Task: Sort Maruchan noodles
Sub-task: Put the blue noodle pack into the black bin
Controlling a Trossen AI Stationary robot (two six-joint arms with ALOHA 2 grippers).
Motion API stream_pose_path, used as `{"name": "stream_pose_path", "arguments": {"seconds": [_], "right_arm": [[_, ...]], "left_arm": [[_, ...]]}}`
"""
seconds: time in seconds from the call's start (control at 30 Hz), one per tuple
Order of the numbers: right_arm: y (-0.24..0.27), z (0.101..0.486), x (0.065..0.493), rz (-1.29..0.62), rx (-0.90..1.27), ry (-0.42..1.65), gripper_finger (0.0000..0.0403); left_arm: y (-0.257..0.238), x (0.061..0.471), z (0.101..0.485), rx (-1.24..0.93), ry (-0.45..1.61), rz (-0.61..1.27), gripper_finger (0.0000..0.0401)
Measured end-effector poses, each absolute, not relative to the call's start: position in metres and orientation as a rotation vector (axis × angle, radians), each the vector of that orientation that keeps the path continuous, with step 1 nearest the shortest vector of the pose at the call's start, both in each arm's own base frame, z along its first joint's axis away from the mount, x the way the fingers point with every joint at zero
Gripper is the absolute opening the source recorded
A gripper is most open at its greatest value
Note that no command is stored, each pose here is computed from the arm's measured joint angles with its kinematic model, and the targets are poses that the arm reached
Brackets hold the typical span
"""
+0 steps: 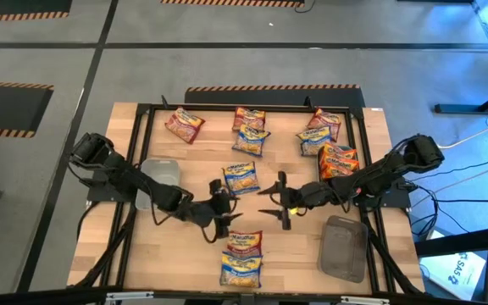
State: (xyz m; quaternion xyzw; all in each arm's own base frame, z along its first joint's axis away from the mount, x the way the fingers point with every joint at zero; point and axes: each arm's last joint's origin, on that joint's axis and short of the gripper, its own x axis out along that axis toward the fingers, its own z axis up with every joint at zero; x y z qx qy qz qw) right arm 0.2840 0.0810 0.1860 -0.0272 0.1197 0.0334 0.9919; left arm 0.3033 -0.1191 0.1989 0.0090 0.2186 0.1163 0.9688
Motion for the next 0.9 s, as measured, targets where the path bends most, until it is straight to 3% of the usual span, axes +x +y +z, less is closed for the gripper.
{"name": "stream_pose_path", "arguments": {"seconds": [0.37, 0.9], "right_arm": [[0.09, 0.177, 0.322, -0.026, -0.064, 0.218, 0.0243], [0.089, 0.176, 0.323, -0.096, -0.054, 0.24, 0.0243]], "left_arm": [[-0.105, 0.311, 0.201, -0.043, 0.416, 0.262, 0.0225], [-0.104, 0.31, 0.2, -0.037, 0.426, 0.277, 0.0225]]}}
